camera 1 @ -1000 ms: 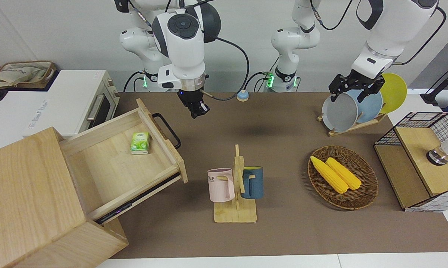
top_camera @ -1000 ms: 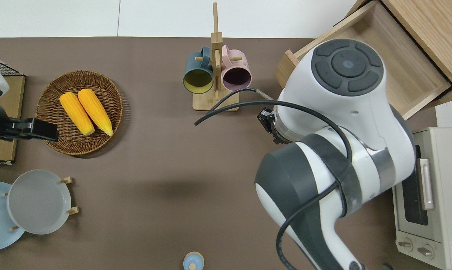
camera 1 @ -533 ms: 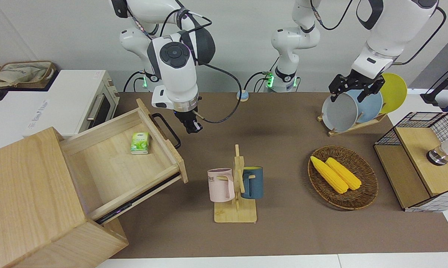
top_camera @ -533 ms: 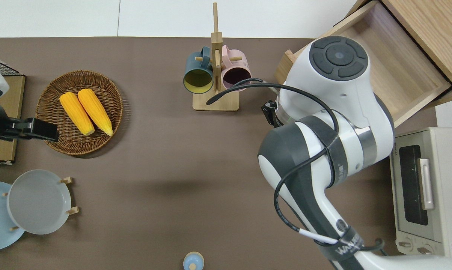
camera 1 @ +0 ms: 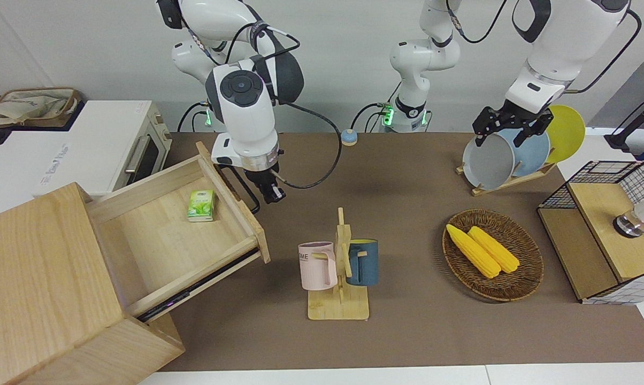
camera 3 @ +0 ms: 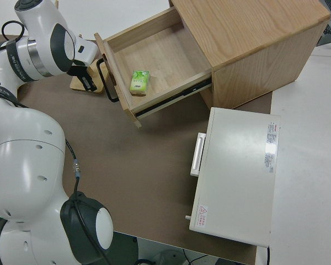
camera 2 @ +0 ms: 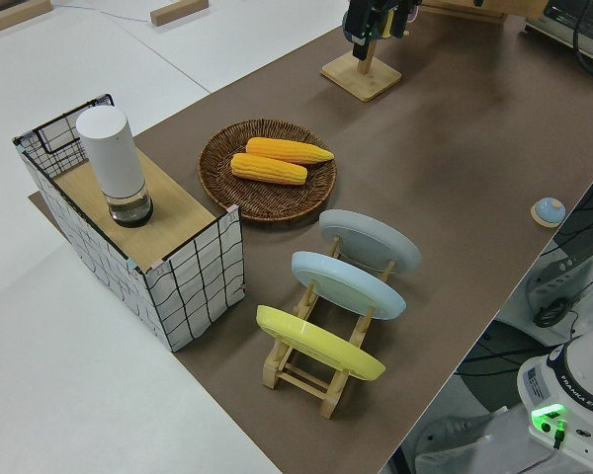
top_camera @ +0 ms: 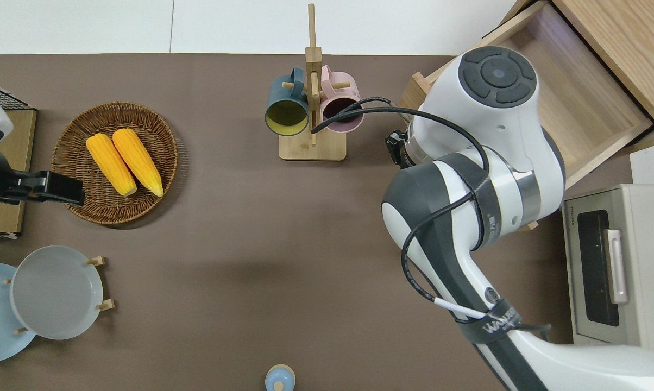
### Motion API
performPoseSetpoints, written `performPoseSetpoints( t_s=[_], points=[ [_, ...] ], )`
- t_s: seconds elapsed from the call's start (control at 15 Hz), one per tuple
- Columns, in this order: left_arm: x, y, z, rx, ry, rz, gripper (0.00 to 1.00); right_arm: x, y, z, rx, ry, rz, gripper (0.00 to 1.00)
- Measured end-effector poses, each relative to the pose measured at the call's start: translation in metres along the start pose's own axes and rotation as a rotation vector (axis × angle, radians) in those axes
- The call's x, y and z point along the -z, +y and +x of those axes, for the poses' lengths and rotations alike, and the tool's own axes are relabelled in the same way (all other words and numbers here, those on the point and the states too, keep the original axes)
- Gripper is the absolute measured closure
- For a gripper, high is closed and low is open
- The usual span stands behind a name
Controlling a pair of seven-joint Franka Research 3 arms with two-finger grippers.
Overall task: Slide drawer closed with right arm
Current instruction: 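Push the drawer front with the right gripper away from the robot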
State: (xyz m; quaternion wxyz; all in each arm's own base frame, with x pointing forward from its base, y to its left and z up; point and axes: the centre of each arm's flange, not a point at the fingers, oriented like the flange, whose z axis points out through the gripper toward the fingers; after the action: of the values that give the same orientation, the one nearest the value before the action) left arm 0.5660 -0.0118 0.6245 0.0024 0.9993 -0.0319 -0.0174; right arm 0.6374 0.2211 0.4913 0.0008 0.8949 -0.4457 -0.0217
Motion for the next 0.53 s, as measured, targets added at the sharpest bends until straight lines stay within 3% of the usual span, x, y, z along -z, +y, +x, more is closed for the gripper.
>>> performPoseSetpoints(
  t_s=[0.27, 0.53],
  points=[
    [0.000, 0.000, 0.000, 0.000, 0.000, 0.000, 0.00, -0.005, 0.001, 0.016, -0.022, 0.002, 0.011, 0.99],
    [0.000, 0.000, 0.000, 0.000, 0.000, 0.000, 0.00, -0.010, -0.004, 0.025, -0.022, 0.035, 0.037, 0.99]
  ],
)
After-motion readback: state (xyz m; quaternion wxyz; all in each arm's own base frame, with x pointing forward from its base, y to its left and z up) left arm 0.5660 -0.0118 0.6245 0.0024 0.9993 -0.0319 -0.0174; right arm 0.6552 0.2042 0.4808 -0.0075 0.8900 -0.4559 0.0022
